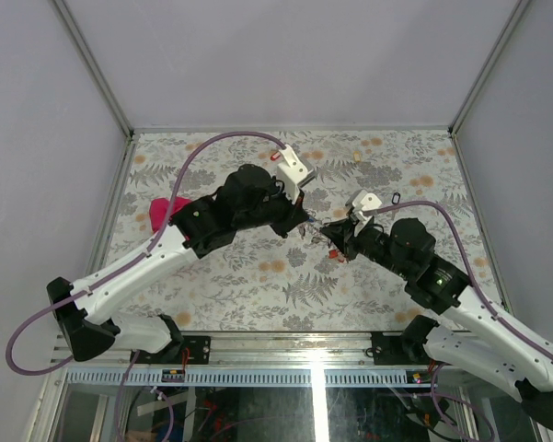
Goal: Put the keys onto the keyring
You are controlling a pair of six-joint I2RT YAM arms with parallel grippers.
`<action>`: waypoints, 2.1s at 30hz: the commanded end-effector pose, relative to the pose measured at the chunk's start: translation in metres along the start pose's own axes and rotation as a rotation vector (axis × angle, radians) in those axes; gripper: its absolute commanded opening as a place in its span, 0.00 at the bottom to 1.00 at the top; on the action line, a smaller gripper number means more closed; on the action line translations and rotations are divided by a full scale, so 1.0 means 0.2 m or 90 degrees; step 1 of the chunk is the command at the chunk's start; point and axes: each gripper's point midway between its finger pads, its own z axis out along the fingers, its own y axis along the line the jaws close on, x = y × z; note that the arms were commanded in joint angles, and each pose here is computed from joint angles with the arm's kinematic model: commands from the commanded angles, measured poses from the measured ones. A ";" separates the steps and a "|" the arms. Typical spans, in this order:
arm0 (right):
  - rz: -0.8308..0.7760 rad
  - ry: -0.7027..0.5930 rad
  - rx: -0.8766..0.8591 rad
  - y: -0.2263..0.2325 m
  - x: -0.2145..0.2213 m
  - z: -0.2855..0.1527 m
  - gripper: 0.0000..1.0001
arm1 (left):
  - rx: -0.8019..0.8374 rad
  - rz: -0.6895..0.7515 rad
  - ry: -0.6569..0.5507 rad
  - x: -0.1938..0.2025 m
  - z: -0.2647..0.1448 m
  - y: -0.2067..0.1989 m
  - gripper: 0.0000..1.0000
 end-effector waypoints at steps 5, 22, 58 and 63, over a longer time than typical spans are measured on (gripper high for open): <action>-0.042 -0.219 0.052 -0.06 -0.55 -0.17 0.00 | -0.044 0.007 0.084 0.15 -0.02 0.12 0.00; -0.079 -0.192 -0.088 0.13 -0.50 -0.14 0.38 | 0.001 0.022 0.070 0.12 -0.03 0.07 0.00; -0.121 -0.125 -0.400 0.50 -0.28 -0.15 0.33 | 0.347 0.290 0.072 0.16 -0.38 -0.40 0.00; -0.115 -0.112 -0.415 0.51 -0.25 -0.13 0.34 | 0.347 0.293 0.074 0.16 -0.38 -0.41 0.00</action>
